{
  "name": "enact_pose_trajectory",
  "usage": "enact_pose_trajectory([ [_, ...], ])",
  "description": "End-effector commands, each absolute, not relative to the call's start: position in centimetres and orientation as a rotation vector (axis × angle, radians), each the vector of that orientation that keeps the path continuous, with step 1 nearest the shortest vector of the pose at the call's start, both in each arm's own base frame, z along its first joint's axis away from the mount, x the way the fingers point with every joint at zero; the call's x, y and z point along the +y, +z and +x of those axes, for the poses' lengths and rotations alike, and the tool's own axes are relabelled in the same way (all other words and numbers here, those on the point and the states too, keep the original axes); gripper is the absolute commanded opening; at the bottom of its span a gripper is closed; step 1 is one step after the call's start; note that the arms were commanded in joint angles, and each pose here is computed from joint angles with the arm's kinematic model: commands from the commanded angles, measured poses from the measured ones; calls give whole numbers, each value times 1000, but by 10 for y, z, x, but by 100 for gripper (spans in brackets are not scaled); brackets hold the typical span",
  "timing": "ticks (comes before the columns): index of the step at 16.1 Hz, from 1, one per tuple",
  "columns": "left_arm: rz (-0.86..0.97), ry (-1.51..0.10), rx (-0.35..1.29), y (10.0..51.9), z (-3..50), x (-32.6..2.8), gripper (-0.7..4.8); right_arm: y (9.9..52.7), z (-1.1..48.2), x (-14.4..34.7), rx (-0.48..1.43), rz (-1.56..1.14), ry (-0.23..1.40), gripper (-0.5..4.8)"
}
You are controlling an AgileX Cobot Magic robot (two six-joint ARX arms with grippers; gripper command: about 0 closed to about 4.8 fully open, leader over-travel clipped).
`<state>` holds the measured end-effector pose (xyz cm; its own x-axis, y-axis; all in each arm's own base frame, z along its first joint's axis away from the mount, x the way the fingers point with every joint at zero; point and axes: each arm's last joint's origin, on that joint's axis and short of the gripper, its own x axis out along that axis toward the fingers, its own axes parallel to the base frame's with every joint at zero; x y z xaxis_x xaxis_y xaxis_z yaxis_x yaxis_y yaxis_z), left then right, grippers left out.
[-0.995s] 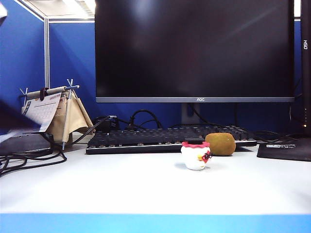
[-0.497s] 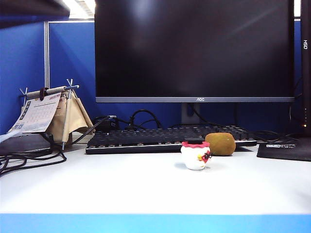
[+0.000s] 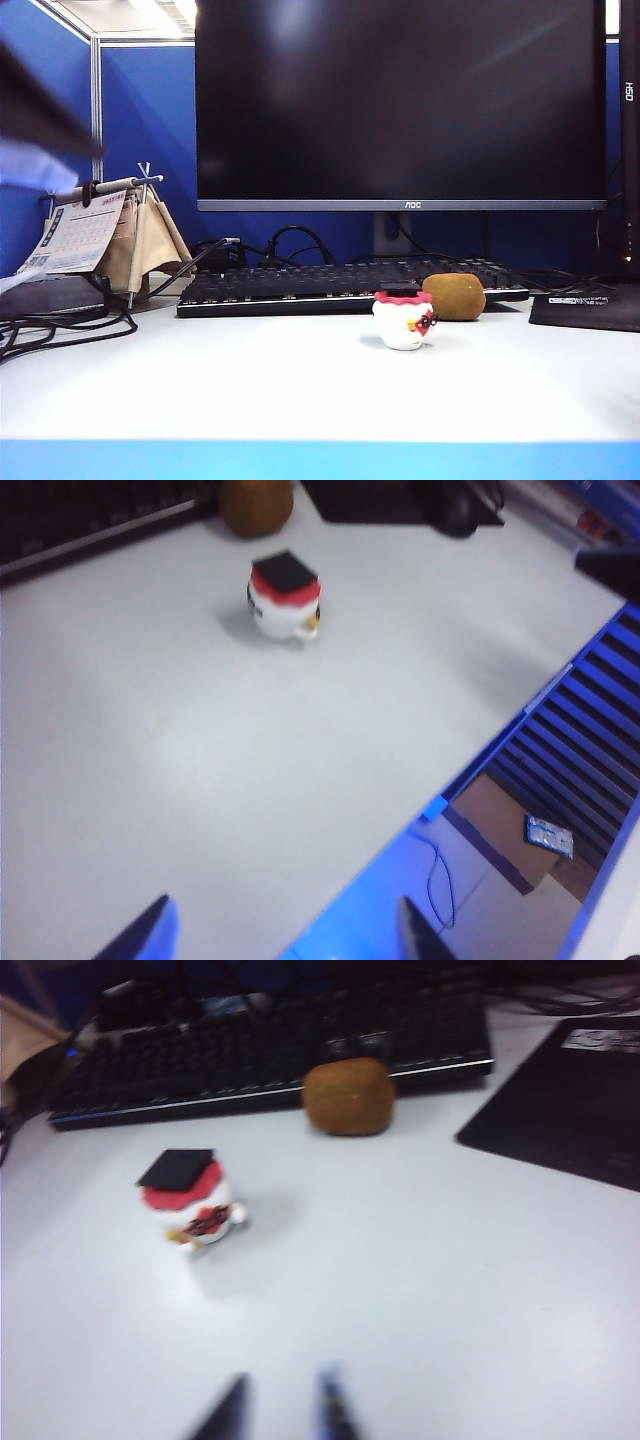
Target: Place the kiwi on top of the doll with a flat head.
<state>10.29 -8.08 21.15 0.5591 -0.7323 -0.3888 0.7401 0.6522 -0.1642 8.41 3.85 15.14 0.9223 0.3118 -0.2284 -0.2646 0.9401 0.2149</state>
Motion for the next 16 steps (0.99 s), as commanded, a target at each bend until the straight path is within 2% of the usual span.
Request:
enact_pose_trajectory([
  [1,20,-871,438,218,103,-81,274,164,82,38,221,193,315,127],
  [2,16,-890,440,218,103,-81,274,173,82,38,195,189,319,131],
  [3,8,-931,443,218,102,-82,274,189,80,37,151,198,323,160],
  [5,-7,-957,458,218,101,-82,274,225,80,37,76,225,333,164],
  [6,-7,-956,464,217,100,-82,274,250,82,38,54,220,337,205],
  [7,-7,-956,466,217,100,-82,274,269,87,41,53,177,368,276],
  [8,-10,-971,470,217,100,-82,274,294,99,48,54,15,404,283],
  [11,-16,-997,482,216,99,-83,274,330,144,64,171,-151,421,284],
  [14,-39,-1025,508,216,98,-83,274,341,218,59,350,-106,596,291],
  [16,-42,-1036,544,213,96,-82,274,333,286,47,560,-110,593,352],
])
